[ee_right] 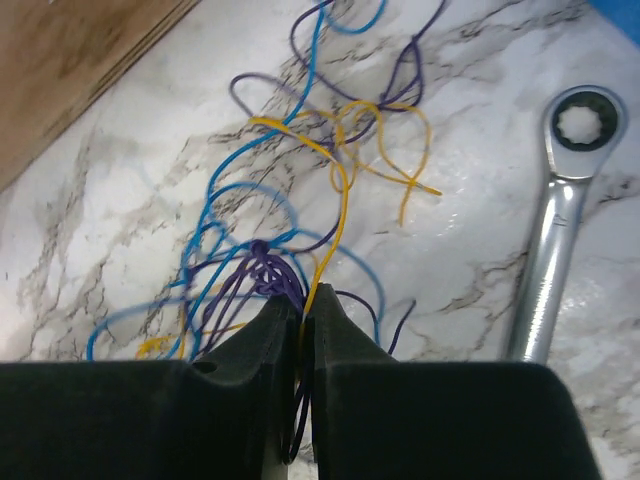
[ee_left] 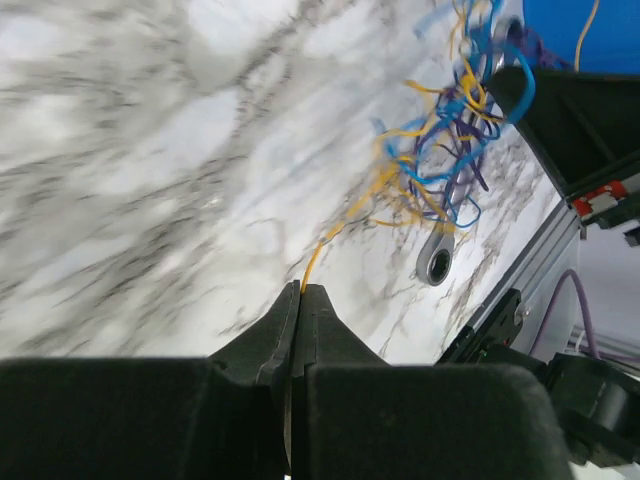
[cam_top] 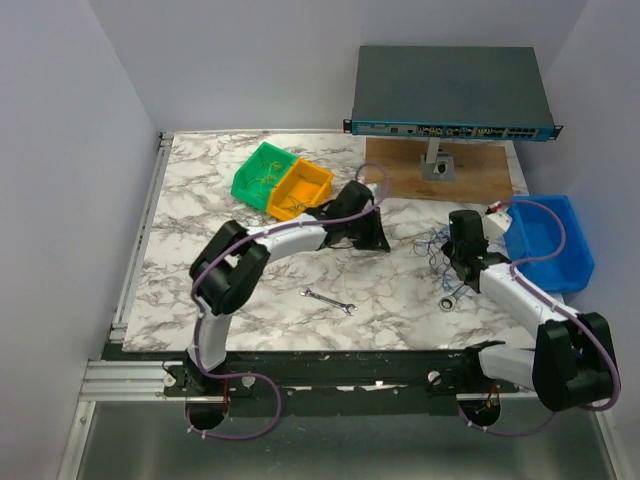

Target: Untangle the cables

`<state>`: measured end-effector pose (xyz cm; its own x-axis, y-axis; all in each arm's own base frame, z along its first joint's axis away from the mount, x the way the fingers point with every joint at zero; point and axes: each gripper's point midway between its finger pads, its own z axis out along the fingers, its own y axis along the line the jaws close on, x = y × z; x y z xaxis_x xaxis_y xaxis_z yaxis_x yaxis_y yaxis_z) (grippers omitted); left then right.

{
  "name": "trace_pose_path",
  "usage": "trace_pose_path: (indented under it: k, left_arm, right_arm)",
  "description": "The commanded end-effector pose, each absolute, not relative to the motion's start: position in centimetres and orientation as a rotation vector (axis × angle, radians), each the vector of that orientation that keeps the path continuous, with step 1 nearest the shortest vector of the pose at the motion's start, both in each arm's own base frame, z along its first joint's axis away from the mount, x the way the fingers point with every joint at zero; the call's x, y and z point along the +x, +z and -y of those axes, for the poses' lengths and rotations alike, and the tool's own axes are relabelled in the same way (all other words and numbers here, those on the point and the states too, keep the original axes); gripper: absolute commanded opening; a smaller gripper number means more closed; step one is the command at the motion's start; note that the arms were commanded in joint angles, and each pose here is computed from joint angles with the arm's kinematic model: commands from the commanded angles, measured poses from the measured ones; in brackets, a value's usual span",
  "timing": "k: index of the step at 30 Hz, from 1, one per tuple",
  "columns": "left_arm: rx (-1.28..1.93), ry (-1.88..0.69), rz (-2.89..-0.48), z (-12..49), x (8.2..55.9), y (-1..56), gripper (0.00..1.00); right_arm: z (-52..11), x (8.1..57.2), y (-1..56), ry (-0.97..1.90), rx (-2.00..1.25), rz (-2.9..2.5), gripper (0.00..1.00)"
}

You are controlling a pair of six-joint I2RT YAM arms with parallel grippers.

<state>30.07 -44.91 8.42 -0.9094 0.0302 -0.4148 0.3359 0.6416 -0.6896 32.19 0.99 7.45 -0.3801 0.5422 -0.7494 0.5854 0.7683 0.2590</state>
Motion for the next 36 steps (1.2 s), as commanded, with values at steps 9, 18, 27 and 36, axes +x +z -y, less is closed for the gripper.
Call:
trace_pose_path:
  k: [9,18,27,36]
  left_arm:
    - [0.129,-0.883,-2.258,28.8,36.8,21.0,0.00]
    - [-0.031,-0.770,-2.196,20.7,37.5,23.6,0.00]
    - [-0.171,-0.642,-2.139,14.6,37.5,26.0,0.00]
    - [-0.499,-0.602,-1.945,7.4,36.3,27.4,0.00]
  right_arm:
    - [5.5,28.1,7.7,-0.182,1.258,-1.803,0.05]
    - [7.2,26.3,9.2,-0.189,1.346,-1.657,0.06]
    - [8.5,25.2,11.0,-0.238,1.384,-1.573,0.03]
    - [9.3,23.7,13.3,-0.178,1.422,-1.412,0.01]
